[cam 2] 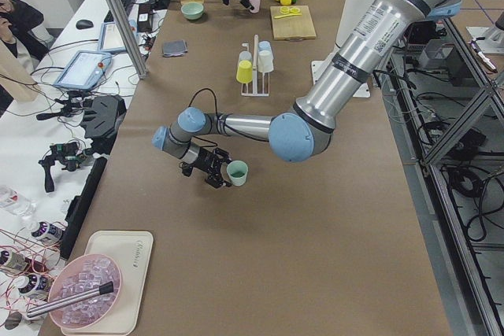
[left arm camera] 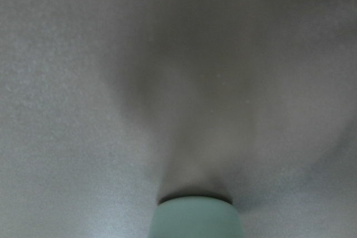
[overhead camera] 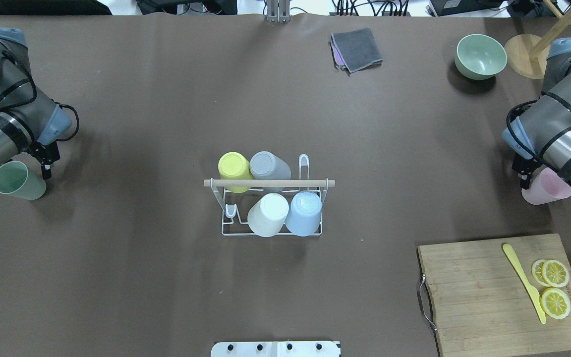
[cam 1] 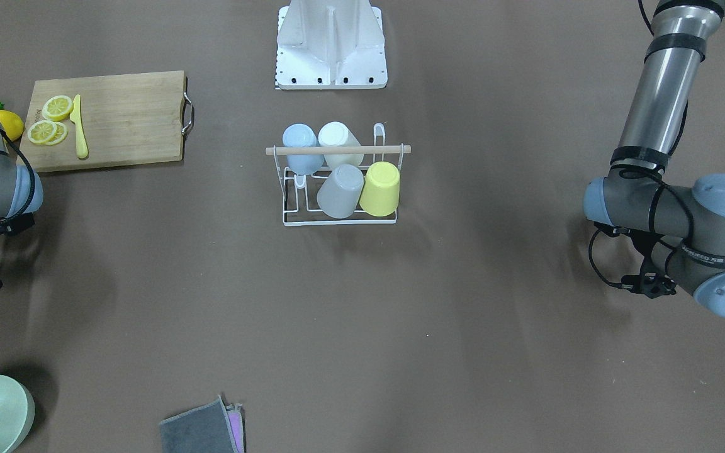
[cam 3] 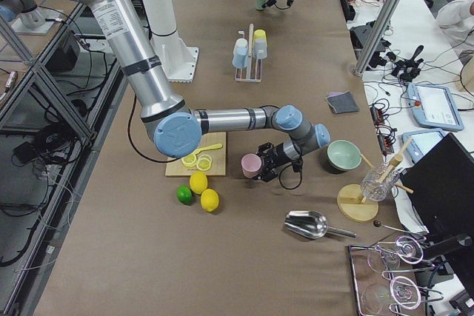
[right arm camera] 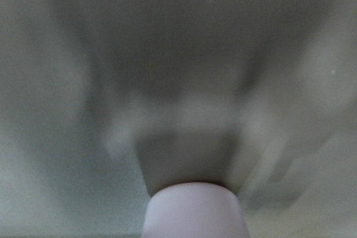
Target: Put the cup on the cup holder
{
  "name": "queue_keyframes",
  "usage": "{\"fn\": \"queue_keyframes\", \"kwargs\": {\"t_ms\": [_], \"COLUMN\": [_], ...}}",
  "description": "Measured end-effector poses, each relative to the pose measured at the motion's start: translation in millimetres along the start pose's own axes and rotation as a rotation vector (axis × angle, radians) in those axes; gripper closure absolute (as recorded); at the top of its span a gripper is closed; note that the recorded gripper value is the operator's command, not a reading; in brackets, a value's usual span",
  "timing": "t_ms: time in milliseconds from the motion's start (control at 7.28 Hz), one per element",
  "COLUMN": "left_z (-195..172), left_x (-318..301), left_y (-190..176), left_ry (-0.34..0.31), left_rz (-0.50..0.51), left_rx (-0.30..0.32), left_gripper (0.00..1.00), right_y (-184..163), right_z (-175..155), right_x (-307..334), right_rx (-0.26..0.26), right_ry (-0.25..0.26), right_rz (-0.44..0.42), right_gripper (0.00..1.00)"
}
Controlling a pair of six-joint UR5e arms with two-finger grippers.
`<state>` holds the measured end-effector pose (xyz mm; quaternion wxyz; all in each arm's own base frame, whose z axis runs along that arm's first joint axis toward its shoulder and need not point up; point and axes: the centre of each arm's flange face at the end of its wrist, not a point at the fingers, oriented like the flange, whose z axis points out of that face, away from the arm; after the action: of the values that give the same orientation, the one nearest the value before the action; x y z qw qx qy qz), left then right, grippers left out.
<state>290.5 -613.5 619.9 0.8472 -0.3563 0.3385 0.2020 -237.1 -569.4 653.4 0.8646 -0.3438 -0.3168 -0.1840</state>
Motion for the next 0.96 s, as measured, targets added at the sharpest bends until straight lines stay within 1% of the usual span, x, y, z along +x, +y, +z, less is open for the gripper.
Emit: {"fn": "queue_keyframes", "kwargs": {"t_ms": [137, 275, 412, 550, 687, 825, 962], "left_z": [0.5, 0.9, 1.1, 2.4, 4.7, 7.5, 10.0], "left_x": [-0.3, -0.3, -0.5, -0.6, -0.9, -0.8, -0.1], "left_y": [-0.1, -0.2, -0.2, -0.5, -1.0, -1.7, -1.9], "left_ry": [0.000, -0.001, 0.000, -0.001, -0.001, -0.001, -0.001], "left_rz": [0.005, 0.009, 0.013, 0.015, 0.015, 0.014, 0.011], "left_rx": [-0.002, -0.002, -0.003, -0.006, -0.011, -0.017, -0.024], "left_gripper": [0.08, 0.09, 0.09, 0.08, 0.08, 0.07, 0.08], "right_y": [-1.1, -1.9, -2.9, -3.6, -3.6, -3.3, -3.1], "right_z": [4.3, 7.8, 11.3, 14.7, 17.8, 19.7, 20.7], "right_x": [-0.2, -0.5, -0.4, -1.0, -1.9, -2.3, -2.7], "right_rx": [-0.011, -0.020, -0.028, -0.036, -0.047, -0.055, -0.060], "right_ry": [0.002, 0.002, 0.003, 0.004, 0.005, 0.005, 0.005], "right_rz": [0.004, 0.008, 0.011, 0.015, 0.020, 0.025, 0.027], "right_gripper": [0.02, 0.04, 0.09, 0.16, 0.30, 0.46, 0.59]}}
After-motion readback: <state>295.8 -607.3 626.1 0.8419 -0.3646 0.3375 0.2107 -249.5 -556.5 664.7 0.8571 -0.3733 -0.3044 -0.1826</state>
